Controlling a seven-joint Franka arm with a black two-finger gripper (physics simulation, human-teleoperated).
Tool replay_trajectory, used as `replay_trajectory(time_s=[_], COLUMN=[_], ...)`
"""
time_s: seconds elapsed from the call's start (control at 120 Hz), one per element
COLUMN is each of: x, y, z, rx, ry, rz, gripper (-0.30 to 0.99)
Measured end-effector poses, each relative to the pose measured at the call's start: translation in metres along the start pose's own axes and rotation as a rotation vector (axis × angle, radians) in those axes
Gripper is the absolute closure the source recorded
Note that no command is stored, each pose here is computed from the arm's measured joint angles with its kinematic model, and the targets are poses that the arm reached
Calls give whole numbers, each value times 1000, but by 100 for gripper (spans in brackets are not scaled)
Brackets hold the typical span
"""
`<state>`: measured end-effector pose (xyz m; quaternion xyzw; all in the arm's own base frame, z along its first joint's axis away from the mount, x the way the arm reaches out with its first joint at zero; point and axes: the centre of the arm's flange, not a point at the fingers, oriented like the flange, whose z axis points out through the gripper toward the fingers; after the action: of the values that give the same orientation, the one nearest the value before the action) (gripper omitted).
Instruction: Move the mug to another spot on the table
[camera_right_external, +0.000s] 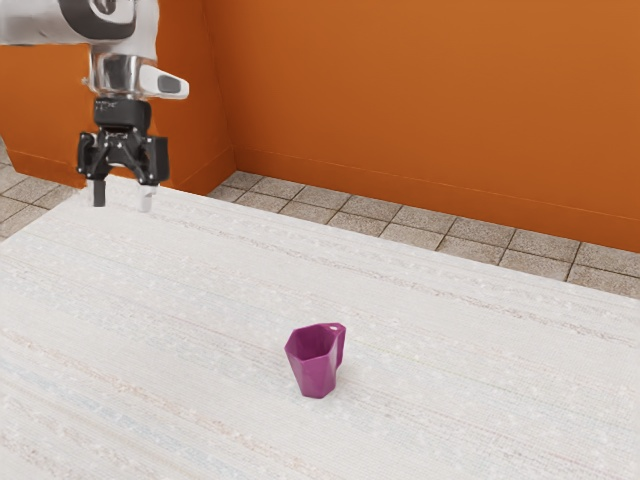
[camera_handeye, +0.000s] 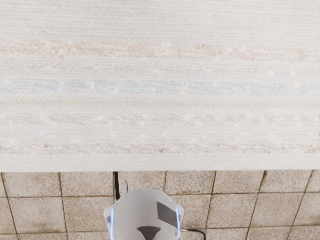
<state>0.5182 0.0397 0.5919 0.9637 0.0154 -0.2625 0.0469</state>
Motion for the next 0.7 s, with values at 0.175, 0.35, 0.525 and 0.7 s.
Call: replay_trajectory(time_s=[0.175, 0.35, 0.525, 0.7], x=[42, 109, 174, 223], y=[21, 108, 185, 236], z=[-18, 22, 67, 109], rx=[22, 77, 119, 141], ry=[288, 296, 274, 257], rz=[64, 217, 322, 352], gripper=[2, 2, 2, 2])
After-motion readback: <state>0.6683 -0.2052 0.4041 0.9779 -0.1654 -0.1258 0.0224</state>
